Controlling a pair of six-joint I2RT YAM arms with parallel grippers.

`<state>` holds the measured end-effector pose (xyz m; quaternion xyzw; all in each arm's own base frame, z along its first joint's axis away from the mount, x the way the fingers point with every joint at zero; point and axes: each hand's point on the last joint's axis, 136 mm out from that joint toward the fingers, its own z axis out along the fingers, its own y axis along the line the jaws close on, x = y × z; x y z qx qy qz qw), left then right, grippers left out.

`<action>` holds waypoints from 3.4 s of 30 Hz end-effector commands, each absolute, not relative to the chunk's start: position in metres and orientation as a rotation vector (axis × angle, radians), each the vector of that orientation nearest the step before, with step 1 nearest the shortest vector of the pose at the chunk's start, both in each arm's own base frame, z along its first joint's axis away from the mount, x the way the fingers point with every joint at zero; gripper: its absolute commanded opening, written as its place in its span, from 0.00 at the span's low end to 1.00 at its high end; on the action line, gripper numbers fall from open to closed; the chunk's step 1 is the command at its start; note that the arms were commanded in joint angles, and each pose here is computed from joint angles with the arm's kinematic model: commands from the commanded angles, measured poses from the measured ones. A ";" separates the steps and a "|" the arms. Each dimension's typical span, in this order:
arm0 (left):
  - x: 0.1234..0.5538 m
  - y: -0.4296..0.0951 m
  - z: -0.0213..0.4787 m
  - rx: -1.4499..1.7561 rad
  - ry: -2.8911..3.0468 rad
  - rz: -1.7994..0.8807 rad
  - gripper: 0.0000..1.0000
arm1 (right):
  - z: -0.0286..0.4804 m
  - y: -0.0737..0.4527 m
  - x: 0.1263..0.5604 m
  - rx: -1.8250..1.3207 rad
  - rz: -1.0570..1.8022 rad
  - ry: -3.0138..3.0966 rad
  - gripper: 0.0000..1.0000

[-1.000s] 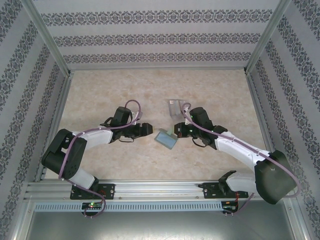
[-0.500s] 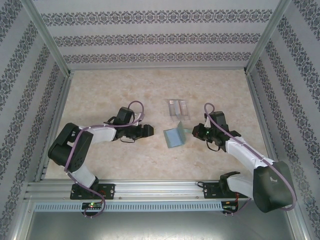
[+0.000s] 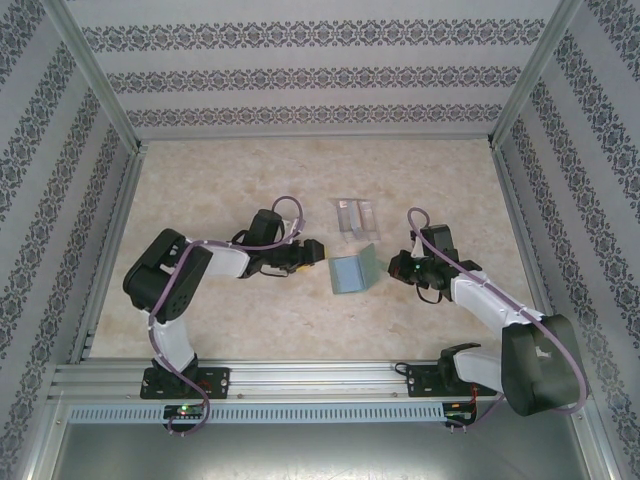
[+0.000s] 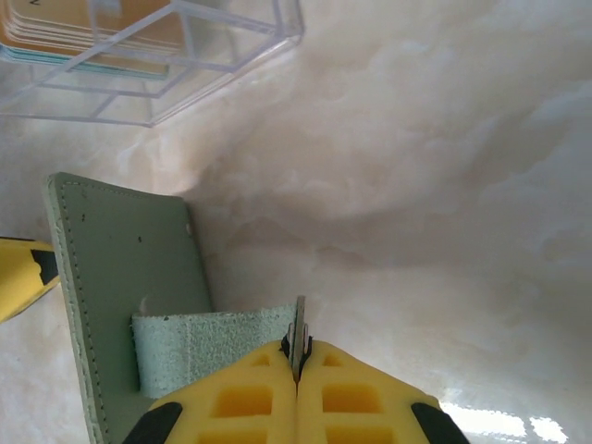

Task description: Put the credit cards into the card holder

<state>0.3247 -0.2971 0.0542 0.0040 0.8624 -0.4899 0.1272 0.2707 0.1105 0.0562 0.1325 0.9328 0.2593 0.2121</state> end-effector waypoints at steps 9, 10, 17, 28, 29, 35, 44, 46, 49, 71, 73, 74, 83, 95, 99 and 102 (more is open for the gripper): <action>0.308 -0.326 0.047 0.147 2.553 -1.399 0.66 | 0.047 0.094 0.264 0.376 0.607 2.628 0.00; 0.308 -0.326 0.046 0.152 2.557 -1.392 0.63 | 0.047 0.094 0.264 0.375 0.609 2.631 0.00; 0.304 -0.334 0.040 0.179 2.561 -1.402 0.40 | 0.045 0.087 0.264 0.398 0.557 2.631 0.00; 0.297 -0.346 0.042 0.281 2.549 -1.409 0.24 | 0.046 0.086 0.263 0.394 0.555 2.625 0.00; 0.297 -0.347 0.042 0.278 2.545 -1.415 0.22 | 0.046 0.086 0.263 0.393 0.556 2.626 0.00; 0.299 -0.349 0.052 0.276 2.512 -1.437 0.16 | 0.046 0.087 0.263 0.385 0.562 2.628 0.00; 0.298 -0.352 0.075 0.287 2.452 -1.495 0.05 | 0.047 0.096 0.262 0.367 0.629 2.635 0.00; 0.298 -0.349 0.079 0.249 2.485 -1.472 0.00 | 0.049 0.104 0.262 0.345 0.653 2.634 0.01; 0.287 -0.339 0.089 0.226 2.529 -1.439 0.00 | 0.056 0.126 0.264 0.298 0.677 2.606 0.01; 0.262 -0.265 0.075 0.074 2.974 -0.817 0.00 | 0.092 0.177 0.272 0.074 0.722 2.555 0.55; 0.263 -0.265 0.073 0.055 2.998 -0.797 0.00 | 0.104 0.194 0.267 -0.015 0.827 2.548 0.55; 0.264 -0.265 0.071 0.047 3.005 -0.791 0.00 | 0.107 0.202 0.264 -0.036 0.876 2.552 0.55; 0.264 -0.258 0.089 0.044 2.996 -0.777 0.00 | 0.079 0.239 0.261 0.021 0.980 2.640 0.40; 0.264 -0.289 0.109 0.119 2.933 -1.073 0.00 | 0.024 0.260 0.256 -0.003 0.954 2.790 0.19; 0.268 -0.304 0.117 0.150 2.872 -1.203 0.00 | 0.011 0.255 0.255 0.024 0.908 2.818 0.14; 0.269 -0.302 0.109 0.161 2.887 -1.172 0.00 | 0.004 0.245 0.252 0.055 0.882 2.834 0.13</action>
